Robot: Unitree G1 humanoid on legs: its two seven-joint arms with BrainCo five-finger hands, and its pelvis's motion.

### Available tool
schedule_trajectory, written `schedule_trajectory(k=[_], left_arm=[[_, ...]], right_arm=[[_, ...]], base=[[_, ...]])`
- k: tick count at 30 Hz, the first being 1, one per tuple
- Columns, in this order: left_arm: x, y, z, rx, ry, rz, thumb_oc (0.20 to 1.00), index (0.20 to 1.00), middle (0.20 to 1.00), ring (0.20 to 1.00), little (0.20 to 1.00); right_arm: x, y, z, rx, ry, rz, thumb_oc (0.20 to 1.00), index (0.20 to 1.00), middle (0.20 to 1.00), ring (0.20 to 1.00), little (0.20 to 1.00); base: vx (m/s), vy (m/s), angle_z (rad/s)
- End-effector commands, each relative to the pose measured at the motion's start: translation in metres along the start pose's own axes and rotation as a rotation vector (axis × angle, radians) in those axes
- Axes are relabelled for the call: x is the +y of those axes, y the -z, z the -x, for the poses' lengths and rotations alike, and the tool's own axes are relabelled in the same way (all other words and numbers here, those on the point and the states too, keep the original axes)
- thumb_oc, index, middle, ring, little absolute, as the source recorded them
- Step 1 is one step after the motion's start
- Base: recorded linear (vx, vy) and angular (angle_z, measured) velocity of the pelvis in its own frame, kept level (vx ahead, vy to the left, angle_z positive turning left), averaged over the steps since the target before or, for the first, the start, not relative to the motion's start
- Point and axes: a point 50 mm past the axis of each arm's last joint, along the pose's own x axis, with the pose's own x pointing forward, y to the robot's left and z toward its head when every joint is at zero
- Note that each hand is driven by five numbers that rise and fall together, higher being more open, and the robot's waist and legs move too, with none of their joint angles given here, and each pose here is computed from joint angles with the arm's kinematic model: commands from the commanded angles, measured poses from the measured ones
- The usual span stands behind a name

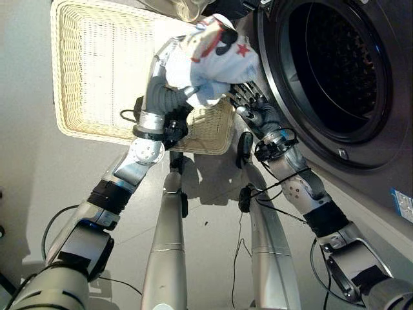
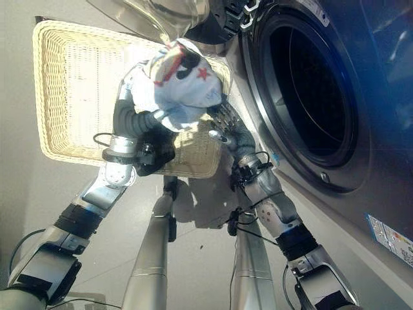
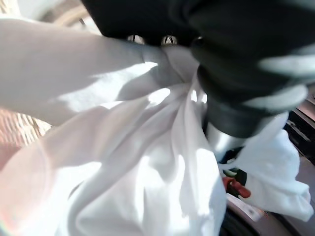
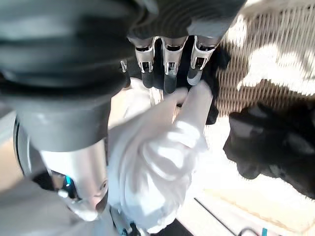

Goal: Put the clothes into the washing machine.

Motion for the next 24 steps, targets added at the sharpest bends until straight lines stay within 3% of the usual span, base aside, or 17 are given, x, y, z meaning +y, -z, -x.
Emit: schedule_trajectory(k=[1,16,17,18,19,24], left_arm=[[-0.007,-0.044,-0.020,-0.236,0.000,0.098,0.200,0.200,0.200,0.200,0.200],[-0.033,-0.058,-0.020,-0.244,0.135,0.255,0.200,0.200,0.200,0.200,0.200],[-0.036,-0.059,-0.019,-0.253,0.149,0.250,0.200,0.200,0.200,0.200,0.200],[-0.038,-0.060,-0.019,-0.255,0.158,0.252,0.200,0.200,0.200,0.200,0.200],[-0.039,-0.061,-0.019,-0.256,0.166,0.255,0.200,0.200,0.200,0.200,0.200],[-0.042,-0.063,-0.019,-0.261,0.190,0.258,0.200,0.200,0.200,0.200,0.200]], right_arm=[[0.030,-0.013,-0.001,-0.074,-0.131,-0.061,1.000,1.000,1.000,1.000,1.000],[0.050,-0.023,-0.009,-0.135,-0.192,-0.104,1.000,1.000,1.000,1.000,1.000],[0.051,-0.023,-0.009,-0.137,-0.189,-0.100,0.796,0.796,0.796,0.796,0.796],[0.051,-0.024,-0.009,-0.140,-0.185,-0.099,0.404,0.404,0.404,0.404,0.404],[0.051,-0.024,-0.010,-0.143,-0.180,-0.100,0.200,0.200,0.200,0.200,0.200],[0.051,-0.025,-0.010,-0.154,-0.170,-0.099,0.200,0.200,0.200,0.200,0.200]], base=[[0.01,-0.020,0.05],[0.00,-0.007,0.02],[0.00,0.000,0.00],[0.00,0.000,0.00],[0.00,0.000,0.00],[0.00,0.000,0.00]])
